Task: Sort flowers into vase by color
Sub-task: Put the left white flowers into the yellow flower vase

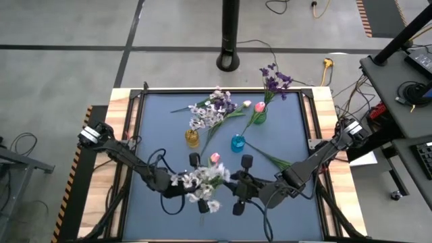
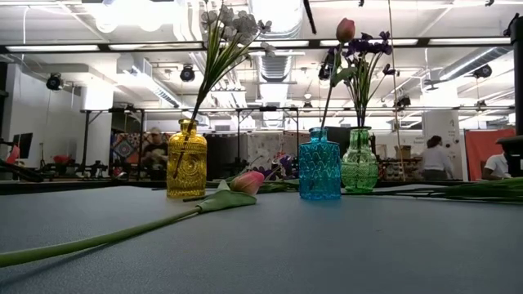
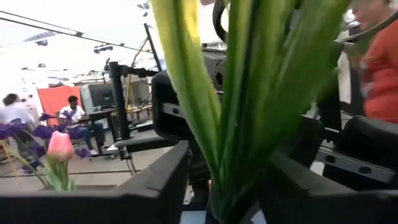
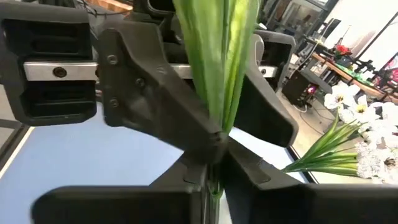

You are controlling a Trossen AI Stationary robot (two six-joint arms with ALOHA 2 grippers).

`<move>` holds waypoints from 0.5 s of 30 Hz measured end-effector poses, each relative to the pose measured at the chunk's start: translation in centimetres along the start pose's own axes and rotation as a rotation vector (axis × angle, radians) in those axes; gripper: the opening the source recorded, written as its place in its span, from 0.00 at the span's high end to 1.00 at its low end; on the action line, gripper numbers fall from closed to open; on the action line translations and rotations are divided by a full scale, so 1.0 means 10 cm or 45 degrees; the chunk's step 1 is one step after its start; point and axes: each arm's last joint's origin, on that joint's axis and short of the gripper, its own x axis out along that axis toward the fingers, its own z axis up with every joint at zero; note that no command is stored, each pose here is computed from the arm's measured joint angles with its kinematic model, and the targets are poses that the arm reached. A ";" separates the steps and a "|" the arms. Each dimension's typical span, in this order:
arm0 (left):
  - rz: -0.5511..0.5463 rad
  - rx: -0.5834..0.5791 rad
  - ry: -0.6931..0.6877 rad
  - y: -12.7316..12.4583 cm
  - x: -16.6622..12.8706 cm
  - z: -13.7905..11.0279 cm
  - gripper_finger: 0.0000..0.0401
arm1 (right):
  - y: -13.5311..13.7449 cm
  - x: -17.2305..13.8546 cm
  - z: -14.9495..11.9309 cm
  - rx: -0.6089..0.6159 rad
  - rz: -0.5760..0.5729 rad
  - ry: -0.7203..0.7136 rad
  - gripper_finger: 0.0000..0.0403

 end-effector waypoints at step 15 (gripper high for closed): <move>0.241 0.087 0.128 0.00 -0.17 0.15 0.97 | -0.02 -0.05 0.02 0.055 0.022 0.001 0.58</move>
